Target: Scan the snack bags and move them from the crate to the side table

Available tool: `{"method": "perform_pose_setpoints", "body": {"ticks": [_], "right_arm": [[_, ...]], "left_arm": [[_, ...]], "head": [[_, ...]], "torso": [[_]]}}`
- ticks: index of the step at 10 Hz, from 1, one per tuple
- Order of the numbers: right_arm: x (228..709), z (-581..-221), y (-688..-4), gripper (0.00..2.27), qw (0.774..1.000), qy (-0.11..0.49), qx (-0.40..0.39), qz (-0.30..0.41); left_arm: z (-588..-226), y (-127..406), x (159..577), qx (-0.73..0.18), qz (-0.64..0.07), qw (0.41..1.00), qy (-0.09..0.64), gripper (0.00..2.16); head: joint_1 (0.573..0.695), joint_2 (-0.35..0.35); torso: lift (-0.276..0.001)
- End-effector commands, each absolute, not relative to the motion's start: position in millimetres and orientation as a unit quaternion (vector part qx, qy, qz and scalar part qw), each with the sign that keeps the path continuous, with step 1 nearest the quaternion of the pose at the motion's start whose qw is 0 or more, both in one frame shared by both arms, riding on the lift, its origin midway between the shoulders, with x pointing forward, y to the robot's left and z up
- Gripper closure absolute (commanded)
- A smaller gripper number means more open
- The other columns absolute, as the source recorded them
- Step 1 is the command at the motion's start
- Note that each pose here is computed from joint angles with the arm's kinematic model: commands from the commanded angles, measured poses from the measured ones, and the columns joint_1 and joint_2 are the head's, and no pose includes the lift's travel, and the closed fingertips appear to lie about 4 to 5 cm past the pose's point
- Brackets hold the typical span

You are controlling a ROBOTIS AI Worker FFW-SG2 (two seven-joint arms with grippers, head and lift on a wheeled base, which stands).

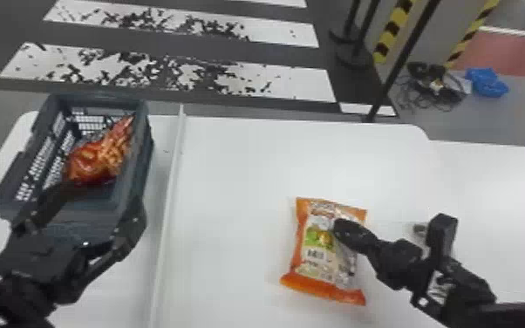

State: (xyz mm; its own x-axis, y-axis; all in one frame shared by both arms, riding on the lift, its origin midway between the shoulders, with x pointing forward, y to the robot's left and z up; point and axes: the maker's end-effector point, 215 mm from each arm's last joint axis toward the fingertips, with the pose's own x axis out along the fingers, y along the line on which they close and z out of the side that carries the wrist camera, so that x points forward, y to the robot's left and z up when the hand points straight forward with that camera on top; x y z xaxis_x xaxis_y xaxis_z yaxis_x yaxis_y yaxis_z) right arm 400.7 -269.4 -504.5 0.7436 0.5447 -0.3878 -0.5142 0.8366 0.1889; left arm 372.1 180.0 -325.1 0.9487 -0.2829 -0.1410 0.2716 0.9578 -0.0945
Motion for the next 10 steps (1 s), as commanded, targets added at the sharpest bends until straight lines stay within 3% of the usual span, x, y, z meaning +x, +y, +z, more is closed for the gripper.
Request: {"method": "perform_pose_setpoints", "body": {"ticks": [1,2,4,10], "right_arm": [[395.9,-486.1,-262.6,2.25,0.933,0.196,0.034,0.299],[394.3,-456.0,-259.5,2.24,0.937,0.174,0.042,0.3],[366.0,-428.7,-242.1,2.24,0.933,0.189,0.079,0.295],[306.0,-449.6,-155.8,2.25,0.904,0.229,0.164,0.323]], "left_arm": [[-325.7,177.5,371.2,-0.037,-0.142,0.986,0.077,0.07],[-324.6,173.6,370.5,-0.038,-0.144,0.986,0.075,0.07],[-325.6,168.8,369.6,-0.039,-0.148,0.985,0.076,0.07],[-320.1,159.9,368.1,-0.04,-0.154,0.985,0.067,0.07]], "head": [[0.695,-0.133],[0.695,-0.126],[0.695,-0.13],[0.695,-0.044]], "torso": [[-0.087],[-0.087],[-0.087],[-0.087]]}}
